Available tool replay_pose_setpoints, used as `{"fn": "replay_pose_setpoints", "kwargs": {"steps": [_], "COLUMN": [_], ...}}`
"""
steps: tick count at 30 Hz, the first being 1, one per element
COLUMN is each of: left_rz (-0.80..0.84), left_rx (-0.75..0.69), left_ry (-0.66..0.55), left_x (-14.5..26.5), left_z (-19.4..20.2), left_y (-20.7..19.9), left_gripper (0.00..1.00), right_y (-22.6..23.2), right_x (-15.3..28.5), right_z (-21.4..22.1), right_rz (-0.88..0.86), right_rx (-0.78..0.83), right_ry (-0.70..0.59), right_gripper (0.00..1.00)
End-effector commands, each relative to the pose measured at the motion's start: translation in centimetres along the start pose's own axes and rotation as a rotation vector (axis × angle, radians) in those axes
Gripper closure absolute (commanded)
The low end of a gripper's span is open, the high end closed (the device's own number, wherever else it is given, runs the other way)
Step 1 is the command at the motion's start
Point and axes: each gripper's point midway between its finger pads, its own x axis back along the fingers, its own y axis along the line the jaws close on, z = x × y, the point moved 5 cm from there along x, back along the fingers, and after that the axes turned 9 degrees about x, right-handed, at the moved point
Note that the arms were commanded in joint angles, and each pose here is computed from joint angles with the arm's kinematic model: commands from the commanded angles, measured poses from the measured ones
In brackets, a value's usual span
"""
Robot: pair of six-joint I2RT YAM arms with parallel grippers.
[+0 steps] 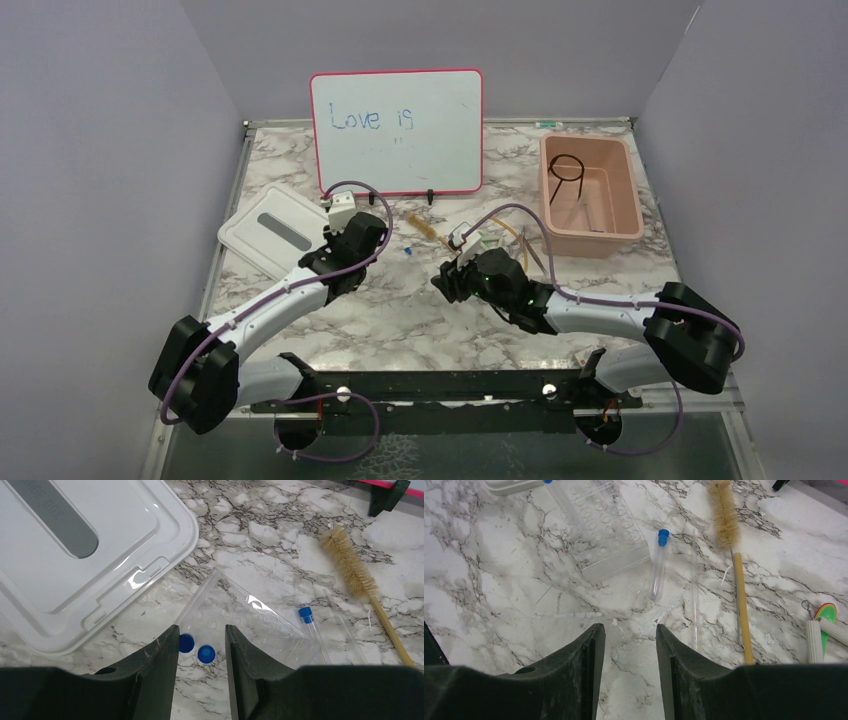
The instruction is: Organize the chemistry lab equipment
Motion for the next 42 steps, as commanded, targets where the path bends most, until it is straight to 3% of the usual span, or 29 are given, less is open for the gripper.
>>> {"fn": "replay_pose_setpoints", "kwargs": {"steps": [1, 10, 26, 42], "left_rz": [0.000, 0.021, 0.165, 0.200], "left_rx": [0.000, 0.014, 0.059, 0.041], "left_ry": [0.052, 0.045, -0.054, -0.003], "left_x": [0.6, 1.0, 5.0, 5.1], "left_z": [0.5, 0.1, -4.9, -3.6], "left_y": [0.4, 0.2, -1.3, -1.0], "left_gripper": [0.58, 0.54, 0.43, 0.43], "right_y": [0.0, 0.2, -0.3, -1.1], "right_x": [-0.3, -0.7, -5.2, -9.2], "right_z": [-0.8, -0.7, 1.4, 4.0], "right_rz": [0.004, 0.000, 0.107, 0.211], "right_rx": [-0.002, -0.026, -0.035, 0.013], "right_ry": [-0.019, -0.003, 0.258, 0.427], "right_gripper": [0.54, 0.54, 0.57, 0.67]}}
